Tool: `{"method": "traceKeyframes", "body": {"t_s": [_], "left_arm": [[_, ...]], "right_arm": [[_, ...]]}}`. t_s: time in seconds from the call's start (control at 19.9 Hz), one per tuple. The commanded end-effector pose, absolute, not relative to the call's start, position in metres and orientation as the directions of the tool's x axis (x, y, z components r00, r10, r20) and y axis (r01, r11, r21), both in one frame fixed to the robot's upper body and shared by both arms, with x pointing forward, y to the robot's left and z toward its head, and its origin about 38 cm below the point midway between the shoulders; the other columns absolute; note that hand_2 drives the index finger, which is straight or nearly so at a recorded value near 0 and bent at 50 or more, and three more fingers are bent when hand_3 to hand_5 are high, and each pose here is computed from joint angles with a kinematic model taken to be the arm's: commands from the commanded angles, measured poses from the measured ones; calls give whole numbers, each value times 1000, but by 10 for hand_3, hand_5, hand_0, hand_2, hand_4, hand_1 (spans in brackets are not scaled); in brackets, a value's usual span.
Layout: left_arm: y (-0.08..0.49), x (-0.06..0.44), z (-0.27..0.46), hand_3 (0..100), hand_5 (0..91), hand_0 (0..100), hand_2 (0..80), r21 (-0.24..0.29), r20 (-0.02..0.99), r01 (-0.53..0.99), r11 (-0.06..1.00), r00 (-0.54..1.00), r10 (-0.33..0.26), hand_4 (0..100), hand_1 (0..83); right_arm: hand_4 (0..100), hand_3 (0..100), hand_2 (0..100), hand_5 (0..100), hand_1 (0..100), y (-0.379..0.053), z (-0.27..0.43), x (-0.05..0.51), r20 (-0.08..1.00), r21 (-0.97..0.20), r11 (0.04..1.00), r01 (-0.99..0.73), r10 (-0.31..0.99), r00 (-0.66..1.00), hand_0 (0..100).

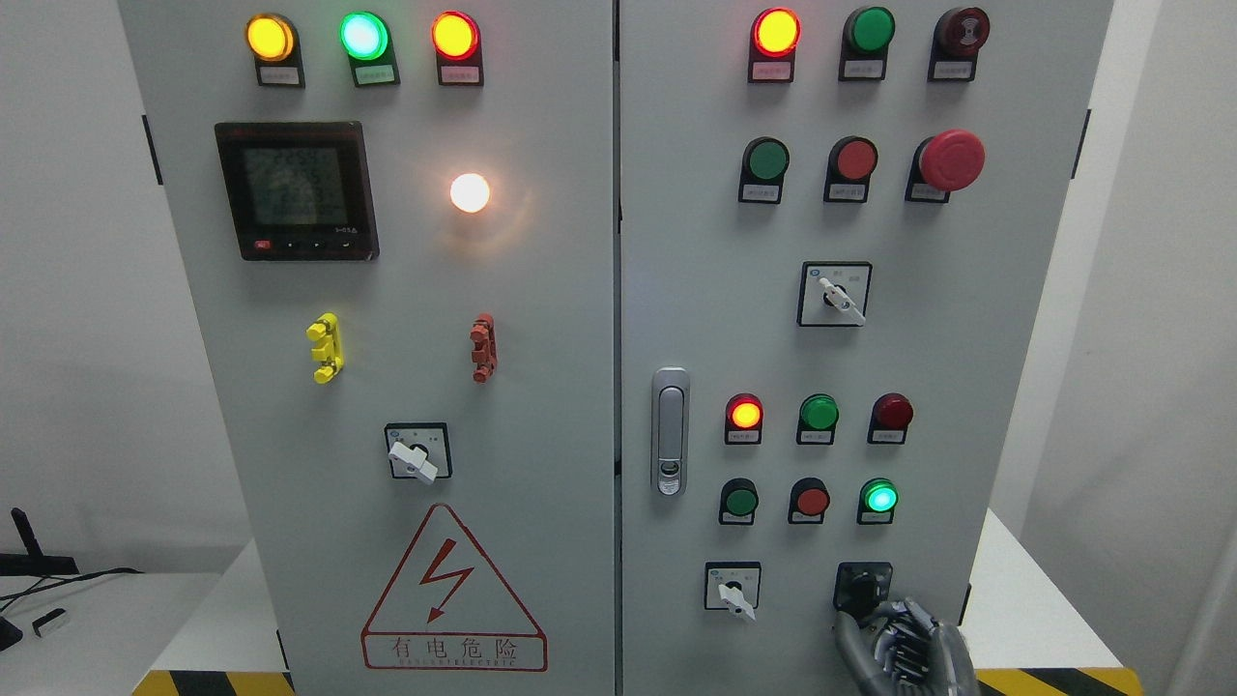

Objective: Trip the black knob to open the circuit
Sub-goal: 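Keep the right hand on the turned black knob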

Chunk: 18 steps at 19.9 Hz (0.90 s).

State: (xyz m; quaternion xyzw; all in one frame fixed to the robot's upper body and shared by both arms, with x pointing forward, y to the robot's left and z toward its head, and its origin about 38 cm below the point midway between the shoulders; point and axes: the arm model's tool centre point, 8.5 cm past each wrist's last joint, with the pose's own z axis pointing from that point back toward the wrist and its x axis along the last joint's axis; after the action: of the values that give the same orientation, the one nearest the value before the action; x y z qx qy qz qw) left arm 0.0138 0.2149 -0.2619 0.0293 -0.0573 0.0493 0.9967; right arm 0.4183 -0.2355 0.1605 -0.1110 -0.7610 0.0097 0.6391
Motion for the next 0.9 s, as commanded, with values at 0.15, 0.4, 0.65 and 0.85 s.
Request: {"method": "traceKeyframes", "body": {"t_s": [0.15,0.4,0.65,0.85], "left_arm": [[215,14,-262,0,0,120,0,53,117,-106,993,988,100,0,389],[215,14,-262,0,0,120,0,53,117,-106,993,988,100,0,389],[215,14,-262,0,0,120,0,53,117,-106,993,988,100,0,389],[216,14,-262,0,0,120,0,54,117,-106,993,988,99,0,389]], "right_arm": [[1000,932,529,1000,707,-244,162,419,971,-151,972,180,180,-158,388],[1000,932,530,1000,705,-244,162,419,971,-150,972,181,180,-160,392],[1000,932,532,1000,703,-244,162,419,971,-150,972,181,180,-160,394],[1000,934,532,1000,700,-244,162,419,971,-151,972,179,180,-160,396]]}}
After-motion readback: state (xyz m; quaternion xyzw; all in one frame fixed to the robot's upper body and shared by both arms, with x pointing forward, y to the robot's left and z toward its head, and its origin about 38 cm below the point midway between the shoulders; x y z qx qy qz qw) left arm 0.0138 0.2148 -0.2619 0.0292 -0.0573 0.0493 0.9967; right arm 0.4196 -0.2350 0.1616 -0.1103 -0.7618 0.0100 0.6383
